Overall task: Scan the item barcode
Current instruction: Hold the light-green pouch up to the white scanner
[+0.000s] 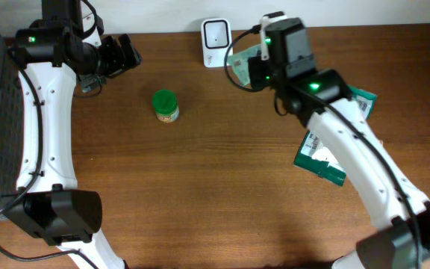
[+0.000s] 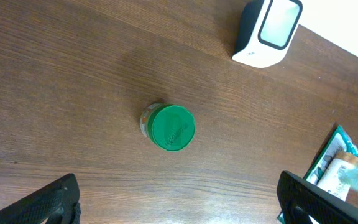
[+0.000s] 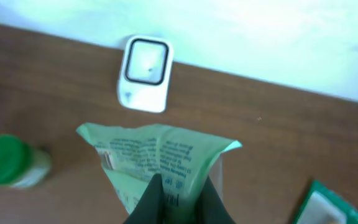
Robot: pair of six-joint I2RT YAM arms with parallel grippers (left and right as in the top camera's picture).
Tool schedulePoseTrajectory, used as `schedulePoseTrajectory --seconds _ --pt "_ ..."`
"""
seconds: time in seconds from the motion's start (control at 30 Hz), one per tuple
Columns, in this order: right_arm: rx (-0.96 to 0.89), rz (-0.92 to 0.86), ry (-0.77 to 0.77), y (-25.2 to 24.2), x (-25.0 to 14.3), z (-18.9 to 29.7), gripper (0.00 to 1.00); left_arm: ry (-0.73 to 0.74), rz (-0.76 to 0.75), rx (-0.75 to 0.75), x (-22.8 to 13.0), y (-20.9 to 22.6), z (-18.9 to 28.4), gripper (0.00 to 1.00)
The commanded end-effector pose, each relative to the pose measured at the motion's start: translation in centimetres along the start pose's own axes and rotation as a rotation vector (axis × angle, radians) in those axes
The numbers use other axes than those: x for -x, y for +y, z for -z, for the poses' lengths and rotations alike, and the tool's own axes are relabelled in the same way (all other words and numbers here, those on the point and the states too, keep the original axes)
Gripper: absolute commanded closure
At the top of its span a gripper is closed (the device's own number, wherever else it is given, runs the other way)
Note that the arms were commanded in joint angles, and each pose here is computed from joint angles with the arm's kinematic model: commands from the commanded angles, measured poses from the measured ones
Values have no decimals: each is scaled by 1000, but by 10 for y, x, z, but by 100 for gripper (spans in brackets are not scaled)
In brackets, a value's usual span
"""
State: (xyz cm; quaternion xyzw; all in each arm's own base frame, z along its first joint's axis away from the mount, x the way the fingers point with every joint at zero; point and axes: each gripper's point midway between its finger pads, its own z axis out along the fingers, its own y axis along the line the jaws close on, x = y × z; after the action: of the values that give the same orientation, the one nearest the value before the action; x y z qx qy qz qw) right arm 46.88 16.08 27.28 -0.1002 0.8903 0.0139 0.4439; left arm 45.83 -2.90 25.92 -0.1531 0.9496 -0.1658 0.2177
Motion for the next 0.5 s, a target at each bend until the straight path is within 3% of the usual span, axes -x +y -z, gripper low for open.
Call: schedulePoseTrajectory --seconds 0.0,0.23,0.47 --pt "-98 134 -57 -10 15 -15 96 -24 -14 -1 3 -2 9 1" --pt "-148 463 -246 7 50 -79 96 -24 -14 -1 3 -2 9 1" --pt "-340 664 -637 25 82 -148 96 -24 -14 -1 3 -2 9 1"
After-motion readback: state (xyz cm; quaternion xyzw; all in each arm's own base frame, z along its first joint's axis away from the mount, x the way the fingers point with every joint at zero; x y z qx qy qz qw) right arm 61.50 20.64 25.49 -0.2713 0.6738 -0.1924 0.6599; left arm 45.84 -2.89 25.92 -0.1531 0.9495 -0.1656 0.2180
